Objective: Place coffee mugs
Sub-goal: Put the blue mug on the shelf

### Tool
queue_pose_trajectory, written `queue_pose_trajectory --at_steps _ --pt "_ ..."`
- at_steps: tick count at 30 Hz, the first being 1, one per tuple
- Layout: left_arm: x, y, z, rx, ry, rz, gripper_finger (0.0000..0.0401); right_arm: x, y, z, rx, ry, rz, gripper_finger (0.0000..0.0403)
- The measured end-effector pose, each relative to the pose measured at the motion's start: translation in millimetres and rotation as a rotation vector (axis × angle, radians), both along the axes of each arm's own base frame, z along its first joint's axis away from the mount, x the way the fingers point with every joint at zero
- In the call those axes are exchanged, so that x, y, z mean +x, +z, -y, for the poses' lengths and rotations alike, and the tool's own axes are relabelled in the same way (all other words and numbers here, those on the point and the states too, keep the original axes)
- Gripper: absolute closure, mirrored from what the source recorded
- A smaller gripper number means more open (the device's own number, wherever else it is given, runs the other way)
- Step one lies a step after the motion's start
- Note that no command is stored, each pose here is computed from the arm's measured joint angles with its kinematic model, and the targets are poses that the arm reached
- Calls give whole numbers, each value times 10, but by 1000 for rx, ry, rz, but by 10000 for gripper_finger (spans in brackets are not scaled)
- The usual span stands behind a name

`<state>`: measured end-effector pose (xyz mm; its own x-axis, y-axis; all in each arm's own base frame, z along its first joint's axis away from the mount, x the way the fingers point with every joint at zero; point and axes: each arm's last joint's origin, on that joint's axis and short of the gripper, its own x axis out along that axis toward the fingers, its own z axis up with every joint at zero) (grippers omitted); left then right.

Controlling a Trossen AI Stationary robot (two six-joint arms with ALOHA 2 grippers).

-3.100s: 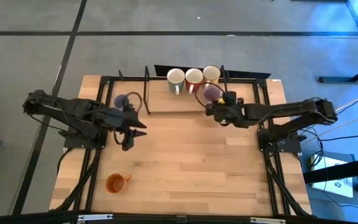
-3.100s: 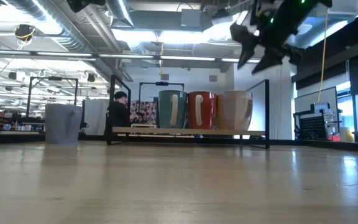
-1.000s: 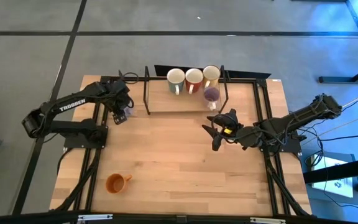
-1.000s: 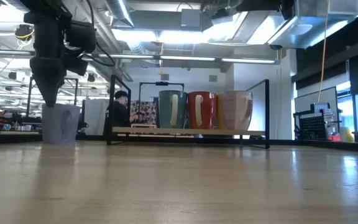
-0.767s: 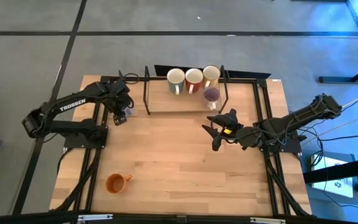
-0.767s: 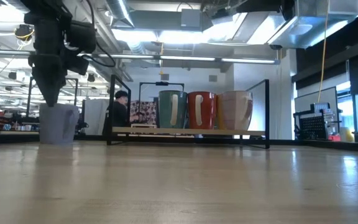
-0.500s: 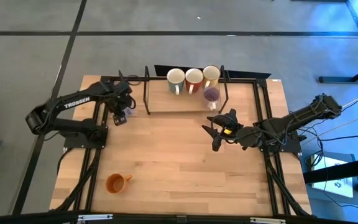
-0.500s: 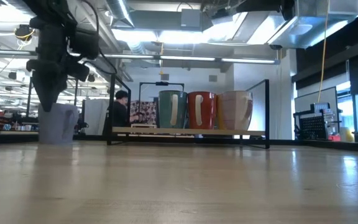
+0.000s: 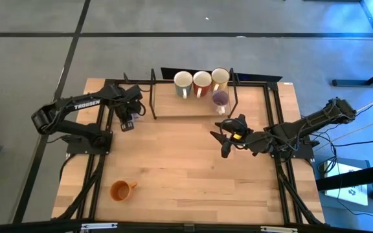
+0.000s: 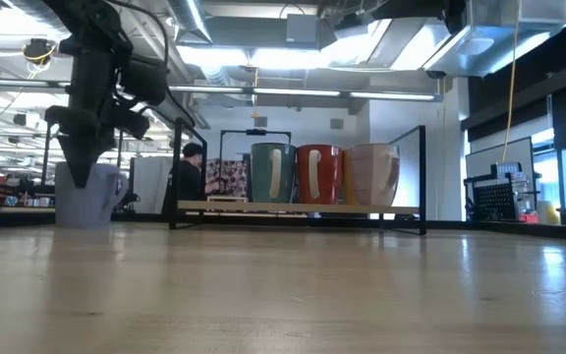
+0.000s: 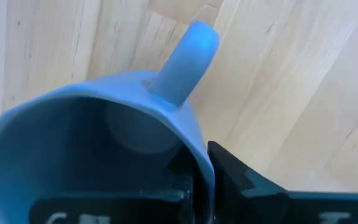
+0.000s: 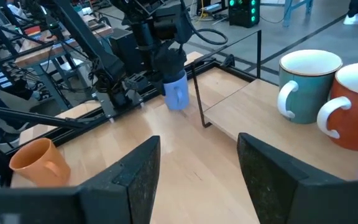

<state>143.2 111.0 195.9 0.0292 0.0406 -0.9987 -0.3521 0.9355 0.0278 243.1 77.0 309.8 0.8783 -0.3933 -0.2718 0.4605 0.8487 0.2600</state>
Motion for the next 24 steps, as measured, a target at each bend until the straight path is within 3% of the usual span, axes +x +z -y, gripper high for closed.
queue_pose_trajectory --at_steps 5,14,24 --pt "41 56 137 -5 -39 -23 382 0 -1 -2 7 2 2 189" --pt "264 529 471 53 -111 108 383 26 -53 -104 65 176 -40 125" --pt "474 869 942 22 -218 241 383 123 -333 -417 18 215 -132 136"
